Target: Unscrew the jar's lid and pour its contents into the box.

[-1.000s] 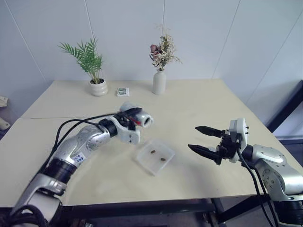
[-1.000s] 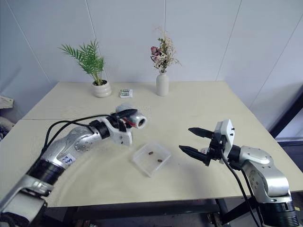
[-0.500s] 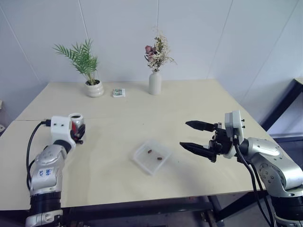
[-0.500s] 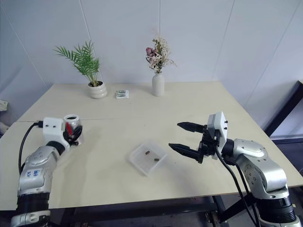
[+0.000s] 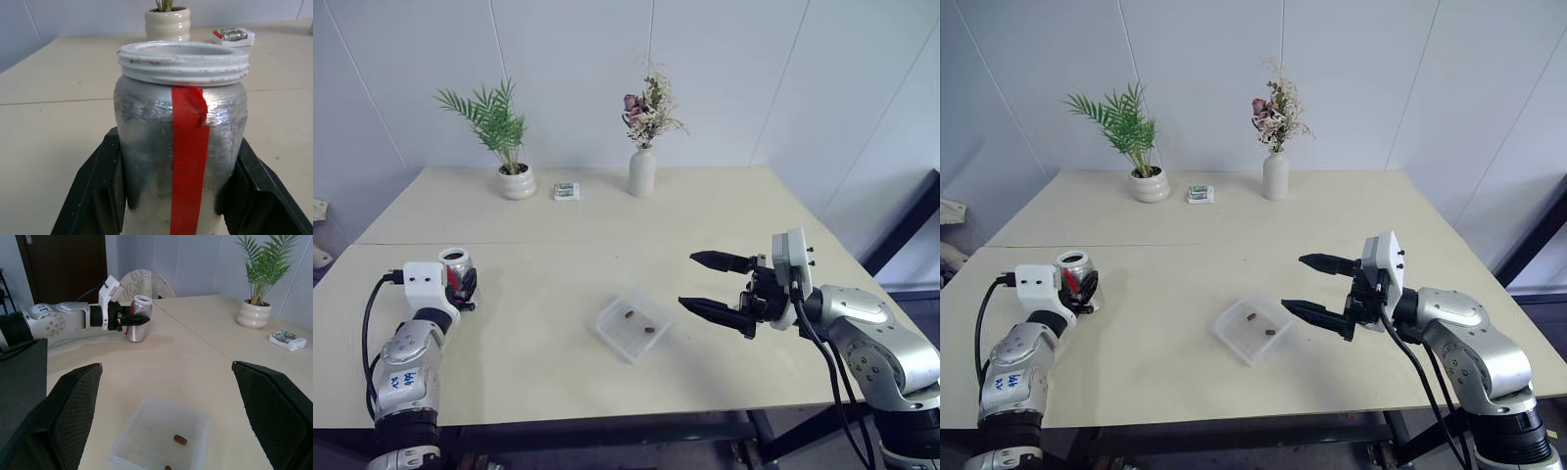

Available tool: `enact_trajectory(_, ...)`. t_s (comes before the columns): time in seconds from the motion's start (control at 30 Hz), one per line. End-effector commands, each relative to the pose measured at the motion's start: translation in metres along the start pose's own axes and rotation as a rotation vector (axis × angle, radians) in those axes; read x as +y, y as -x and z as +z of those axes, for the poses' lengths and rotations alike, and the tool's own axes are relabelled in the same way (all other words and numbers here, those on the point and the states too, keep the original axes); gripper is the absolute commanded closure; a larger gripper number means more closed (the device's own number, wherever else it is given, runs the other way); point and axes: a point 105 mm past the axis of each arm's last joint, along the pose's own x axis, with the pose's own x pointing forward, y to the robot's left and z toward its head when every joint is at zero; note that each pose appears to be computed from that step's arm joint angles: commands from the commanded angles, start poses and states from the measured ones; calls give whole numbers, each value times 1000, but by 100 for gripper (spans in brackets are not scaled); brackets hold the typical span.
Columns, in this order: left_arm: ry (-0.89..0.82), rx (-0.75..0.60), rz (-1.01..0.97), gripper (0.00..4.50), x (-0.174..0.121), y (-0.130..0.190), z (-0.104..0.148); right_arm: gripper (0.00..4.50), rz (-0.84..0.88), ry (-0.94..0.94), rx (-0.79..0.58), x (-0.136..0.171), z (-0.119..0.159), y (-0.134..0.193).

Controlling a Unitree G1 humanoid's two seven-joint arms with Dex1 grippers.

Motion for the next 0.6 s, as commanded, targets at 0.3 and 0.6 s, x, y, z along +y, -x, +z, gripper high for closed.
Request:
enact_trajectory(0.3, 39, -63, -16, 31, 8, 16, 4, 0, 23, 28, -43, 3, 10, -7)
enact_trajectory(0.6, -56, -114, 35, 3, 28, 53, 31, 0, 41, 30, -47, 1, 9, -6)
